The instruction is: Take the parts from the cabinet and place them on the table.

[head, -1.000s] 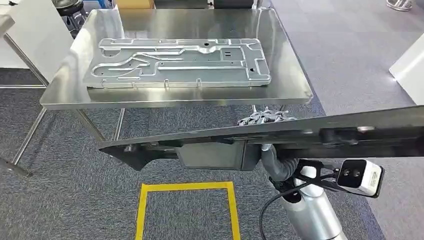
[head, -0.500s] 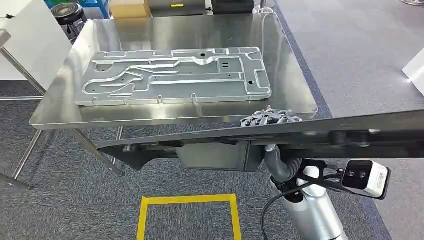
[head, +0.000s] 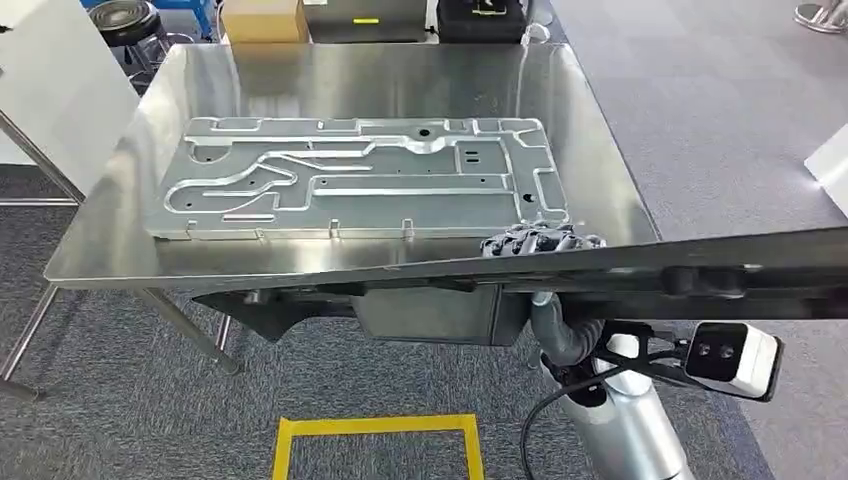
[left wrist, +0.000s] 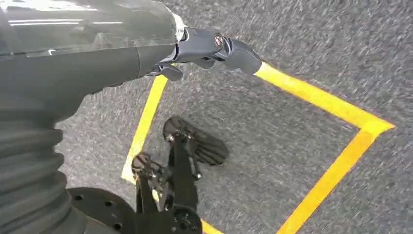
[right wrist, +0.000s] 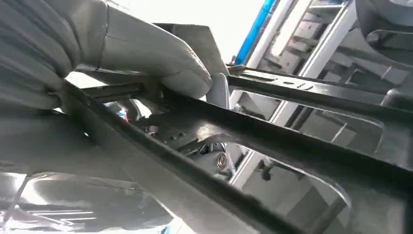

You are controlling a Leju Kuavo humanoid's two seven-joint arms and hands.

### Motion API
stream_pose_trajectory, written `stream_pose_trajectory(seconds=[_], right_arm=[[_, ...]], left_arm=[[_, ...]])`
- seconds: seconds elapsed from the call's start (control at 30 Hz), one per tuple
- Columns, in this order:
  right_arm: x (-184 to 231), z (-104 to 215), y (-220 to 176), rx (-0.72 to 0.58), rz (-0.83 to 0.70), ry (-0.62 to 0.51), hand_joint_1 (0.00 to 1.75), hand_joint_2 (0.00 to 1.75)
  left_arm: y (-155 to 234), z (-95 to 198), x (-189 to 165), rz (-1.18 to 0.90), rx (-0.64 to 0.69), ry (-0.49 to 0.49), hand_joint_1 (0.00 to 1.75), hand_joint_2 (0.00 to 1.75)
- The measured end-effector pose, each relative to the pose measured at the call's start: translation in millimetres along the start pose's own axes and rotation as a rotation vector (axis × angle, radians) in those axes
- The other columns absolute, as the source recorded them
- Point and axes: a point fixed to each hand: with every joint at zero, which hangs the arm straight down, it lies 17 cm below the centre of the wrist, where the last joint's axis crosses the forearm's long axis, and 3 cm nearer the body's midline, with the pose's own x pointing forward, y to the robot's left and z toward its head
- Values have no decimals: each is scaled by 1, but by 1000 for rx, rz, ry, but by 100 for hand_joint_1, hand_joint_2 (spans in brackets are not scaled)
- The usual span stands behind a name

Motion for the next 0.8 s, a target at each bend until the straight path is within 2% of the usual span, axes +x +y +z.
stream_pose_trajectory(seconds=[0.5,0.67,0.8], right_arm=[[5,6,0,-17,20,-6,175,175],[13,-4,-26,-60,121,-39,175,175],[10,-17,-52,-80,281,-6,175,175]], left_arm=[[-10,1,0,-11,-21,-2,0,175],[-7,2,-3,-14,-17,-1,0,175],[-8,1,2,-11,-18,-15,0,175]])
